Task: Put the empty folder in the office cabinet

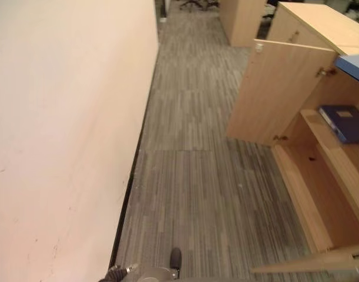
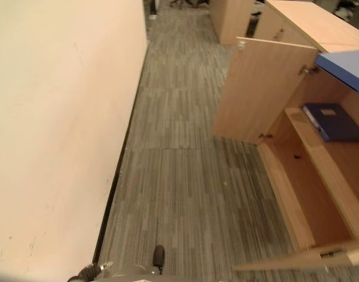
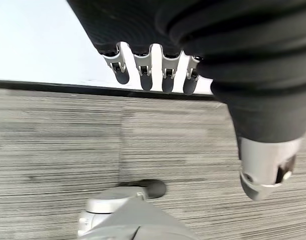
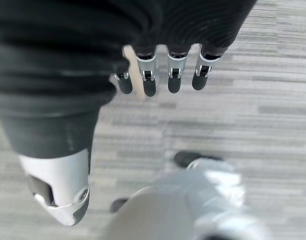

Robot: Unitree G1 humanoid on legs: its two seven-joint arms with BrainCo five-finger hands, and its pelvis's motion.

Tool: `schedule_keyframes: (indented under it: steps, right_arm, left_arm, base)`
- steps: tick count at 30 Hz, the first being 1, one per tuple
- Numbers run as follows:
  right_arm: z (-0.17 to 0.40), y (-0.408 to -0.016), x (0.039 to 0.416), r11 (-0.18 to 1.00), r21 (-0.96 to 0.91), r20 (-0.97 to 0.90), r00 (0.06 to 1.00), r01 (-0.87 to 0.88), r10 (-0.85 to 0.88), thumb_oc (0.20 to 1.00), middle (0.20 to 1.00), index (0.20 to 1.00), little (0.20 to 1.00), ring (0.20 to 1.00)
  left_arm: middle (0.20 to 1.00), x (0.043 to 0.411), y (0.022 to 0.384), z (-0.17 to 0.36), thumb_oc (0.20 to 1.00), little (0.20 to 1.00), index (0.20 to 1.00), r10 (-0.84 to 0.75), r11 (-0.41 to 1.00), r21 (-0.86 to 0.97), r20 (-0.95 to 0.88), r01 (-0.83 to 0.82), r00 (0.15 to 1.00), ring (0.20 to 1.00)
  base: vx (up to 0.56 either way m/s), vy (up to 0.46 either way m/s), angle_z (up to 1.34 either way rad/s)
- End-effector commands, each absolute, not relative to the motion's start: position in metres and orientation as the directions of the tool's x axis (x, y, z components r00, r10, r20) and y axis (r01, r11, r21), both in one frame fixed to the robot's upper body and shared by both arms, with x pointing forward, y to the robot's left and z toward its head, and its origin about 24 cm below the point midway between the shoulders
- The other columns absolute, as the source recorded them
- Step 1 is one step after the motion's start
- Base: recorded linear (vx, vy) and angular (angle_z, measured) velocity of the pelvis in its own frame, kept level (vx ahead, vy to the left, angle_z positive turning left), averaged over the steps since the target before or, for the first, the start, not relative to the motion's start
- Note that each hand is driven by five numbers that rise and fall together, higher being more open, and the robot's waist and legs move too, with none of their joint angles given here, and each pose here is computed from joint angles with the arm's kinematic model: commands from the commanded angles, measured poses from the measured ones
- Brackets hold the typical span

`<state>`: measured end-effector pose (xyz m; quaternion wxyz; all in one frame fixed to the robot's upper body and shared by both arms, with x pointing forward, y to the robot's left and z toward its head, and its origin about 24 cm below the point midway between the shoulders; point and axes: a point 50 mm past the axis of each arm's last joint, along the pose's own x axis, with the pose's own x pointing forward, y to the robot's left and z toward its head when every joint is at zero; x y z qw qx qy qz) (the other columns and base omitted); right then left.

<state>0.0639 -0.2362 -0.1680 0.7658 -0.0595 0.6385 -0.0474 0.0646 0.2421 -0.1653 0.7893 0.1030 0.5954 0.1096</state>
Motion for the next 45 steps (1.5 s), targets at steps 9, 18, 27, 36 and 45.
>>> schedule_keyframes:
  steps: [9,18,27,36,45]
  right_arm:
    - [-0.156,-0.240,0.111,0.973,-0.189,-0.934,0.330,-0.132,-0.136,1.000,1.000,1.000,1.000,1.000]
    - [-0.151,-0.250,0.119,0.970,-0.209,-0.924,0.349,-0.120,-0.156,1.000,1.000,1.000,1.000,1.000]
    - [-0.153,-0.263,0.099,0.972,-0.222,-0.939,0.284,-0.078,-0.191,1.000,1.000,1.000,1.000,1.000]
    - [-0.156,-0.272,0.077,0.971,-0.239,-0.946,0.224,-0.001,-0.233,1.000,1.000,1.000,1.000,1.000]
    - [-0.157,-0.270,0.072,0.954,-0.253,-0.953,0.208,-0.159,-0.218,1.000,1.000,1.000,1.000,1.000]
  left_arm:
    - [1.000,0.057,0.265,-0.160,1.000,1.000,1.000,0.349,0.933,0.360,-0.899,-0.009,0.263,1.000]
    - [1.000,0.051,0.260,-0.162,1.000,1.000,1.000,0.326,0.938,0.344,-0.913,0.035,0.248,1.000]
    - [1.000,0.043,0.250,-0.166,1.000,1.000,1.000,0.301,0.944,0.322,-0.930,0.074,0.209,1.000]
    - [1.000,0.064,0.249,-0.164,1.000,1.000,1.000,0.300,0.943,0.327,-0.913,0.059,0.277,1.000]
    - [1.000,0.063,0.251,-0.163,1.000,1.000,1.000,0.289,0.942,0.324,-0.916,0.086,0.279,1.000]
  base:
    - [0.18,0.152,0.00]
    - [0.19,-0.122,0.17]
    - [0.24,-0.227,0.27]
    - [0.12,-0.271,0.04]
    - [0.13,-0.059,-0.36]
